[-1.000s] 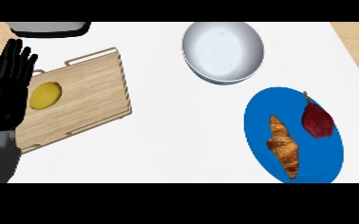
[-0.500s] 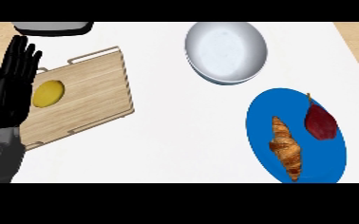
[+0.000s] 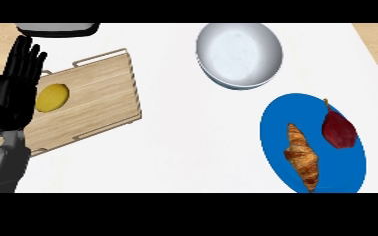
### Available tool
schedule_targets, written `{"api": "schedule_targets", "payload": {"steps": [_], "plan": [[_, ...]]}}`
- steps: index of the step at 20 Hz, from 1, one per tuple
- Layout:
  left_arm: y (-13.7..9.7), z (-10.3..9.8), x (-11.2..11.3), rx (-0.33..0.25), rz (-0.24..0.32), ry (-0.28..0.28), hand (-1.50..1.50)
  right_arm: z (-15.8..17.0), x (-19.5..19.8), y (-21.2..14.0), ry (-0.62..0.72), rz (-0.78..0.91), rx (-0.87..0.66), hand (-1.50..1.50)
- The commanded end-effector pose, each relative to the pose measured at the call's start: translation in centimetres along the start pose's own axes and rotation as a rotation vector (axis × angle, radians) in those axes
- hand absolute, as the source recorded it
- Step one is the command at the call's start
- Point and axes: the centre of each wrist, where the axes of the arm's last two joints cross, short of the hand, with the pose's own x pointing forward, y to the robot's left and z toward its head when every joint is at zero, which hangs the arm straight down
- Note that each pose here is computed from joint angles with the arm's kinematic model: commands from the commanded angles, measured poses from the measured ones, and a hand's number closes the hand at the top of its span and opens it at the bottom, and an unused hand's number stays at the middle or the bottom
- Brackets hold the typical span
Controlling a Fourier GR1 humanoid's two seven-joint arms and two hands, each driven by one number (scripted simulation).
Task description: Pick the pear from the plate and place it in the bowl
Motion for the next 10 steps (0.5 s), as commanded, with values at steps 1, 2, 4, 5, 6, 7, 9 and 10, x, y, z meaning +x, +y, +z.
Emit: {"api": "schedule_targets", "payload": {"steps": [1, 2, 4, 5, 6, 7, 9, 10], "plan": [[1.5, -0.1, -1.4, -0.007, 0.011, -0.003, 0.00, -2.3, -0.4, 2.6, 0.000, 0.005, 0.046, -1.50], [0.3, 0.4, 0.1, 0.004, -0.007, -0.018, 0.00, -2.9, -0.7, 1.7, 0.009, 0.001, 0.032, -1.50], [-0.6, 0.6, 1.9, -0.003, 0.014, 0.010, 0.00, -3.4, -1.2, 4.0, 0.017, 0.001, 0.050, -1.50], [0.2, 0.0, 0.7, 0.004, 0.008, -0.003, 0.00, -2.6, -1.8, 1.9, 0.008, -0.018, 0.068, -1.50], [0.8, -0.5, 0.1, -0.010, -0.002, -0.018, 0.00, -3.8, -2.6, 1.4, 0.018, -0.032, 0.060, -1.50], [-0.6, -1.0, 1.0, 0.002, -0.003, -0.009, 0.00, -4.5, -1.6, 5.0, 0.015, -0.034, 0.056, -1.50], [0.1, 0.4, -0.5, -0.014, 0.008, 0.016, 0.00, -5.3, -3.2, 2.5, 0.047, -0.034, 0.048, -1.50], [-0.4, 0.4, 0.6, 0.000, 0.010, -0.007, 0.00, -6.0, -3.3, 5.0, 0.060, -0.020, 0.057, -1.50]]}}
